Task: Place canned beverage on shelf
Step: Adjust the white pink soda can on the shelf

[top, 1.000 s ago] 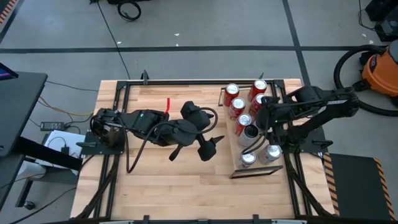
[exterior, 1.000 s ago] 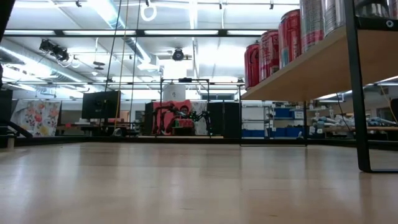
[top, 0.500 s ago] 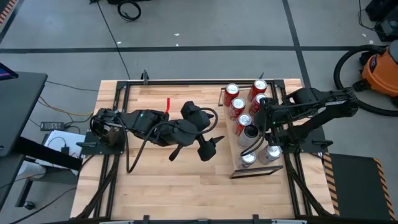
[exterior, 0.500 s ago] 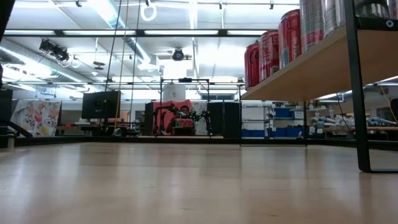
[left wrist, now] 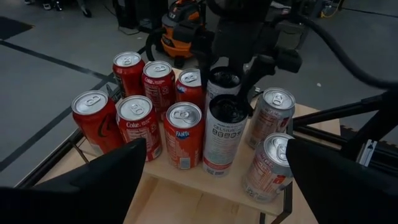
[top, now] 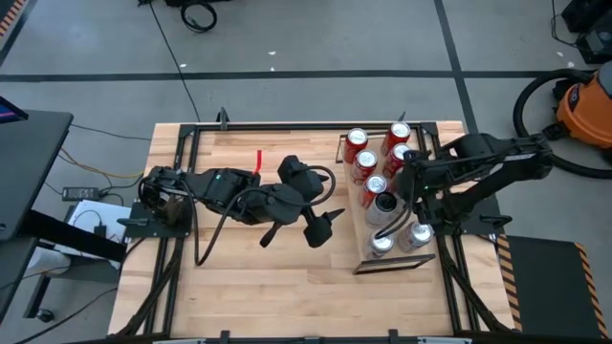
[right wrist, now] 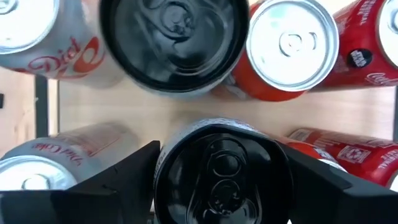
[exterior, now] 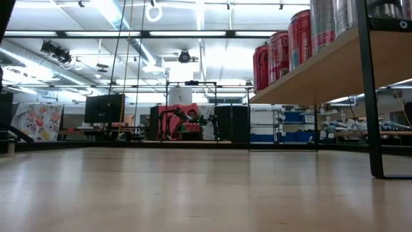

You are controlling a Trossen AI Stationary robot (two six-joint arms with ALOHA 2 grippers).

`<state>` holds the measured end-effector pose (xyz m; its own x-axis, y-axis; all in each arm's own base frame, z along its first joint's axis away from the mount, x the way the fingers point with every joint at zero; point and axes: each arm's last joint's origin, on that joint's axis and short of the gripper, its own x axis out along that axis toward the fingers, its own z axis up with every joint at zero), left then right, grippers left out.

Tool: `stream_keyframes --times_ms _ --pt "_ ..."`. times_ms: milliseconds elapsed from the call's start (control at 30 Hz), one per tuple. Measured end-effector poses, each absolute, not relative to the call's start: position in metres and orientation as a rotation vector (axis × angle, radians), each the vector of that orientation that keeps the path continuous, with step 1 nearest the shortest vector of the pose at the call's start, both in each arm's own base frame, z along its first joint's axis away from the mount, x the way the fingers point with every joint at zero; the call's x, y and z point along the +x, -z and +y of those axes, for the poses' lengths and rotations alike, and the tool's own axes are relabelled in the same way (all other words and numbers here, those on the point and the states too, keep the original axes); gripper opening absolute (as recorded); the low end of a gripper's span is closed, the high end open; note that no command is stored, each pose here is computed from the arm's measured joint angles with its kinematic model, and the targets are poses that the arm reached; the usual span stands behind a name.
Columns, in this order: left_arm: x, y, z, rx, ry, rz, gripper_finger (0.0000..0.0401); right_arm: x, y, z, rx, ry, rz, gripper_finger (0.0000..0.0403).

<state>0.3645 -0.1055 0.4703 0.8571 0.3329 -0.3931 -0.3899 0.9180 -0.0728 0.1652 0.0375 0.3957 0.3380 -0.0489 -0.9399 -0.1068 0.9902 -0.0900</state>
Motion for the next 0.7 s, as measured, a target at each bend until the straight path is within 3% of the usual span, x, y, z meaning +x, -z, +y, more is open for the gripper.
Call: stream_keyframes --times_ms 700 --pt "0.3658 -0.4698 -0.102 -0.154 -0.392 0.386 0.0398 0.155 -0.4005 0.0414 -0.344 -0.262 1.178 0.0286"
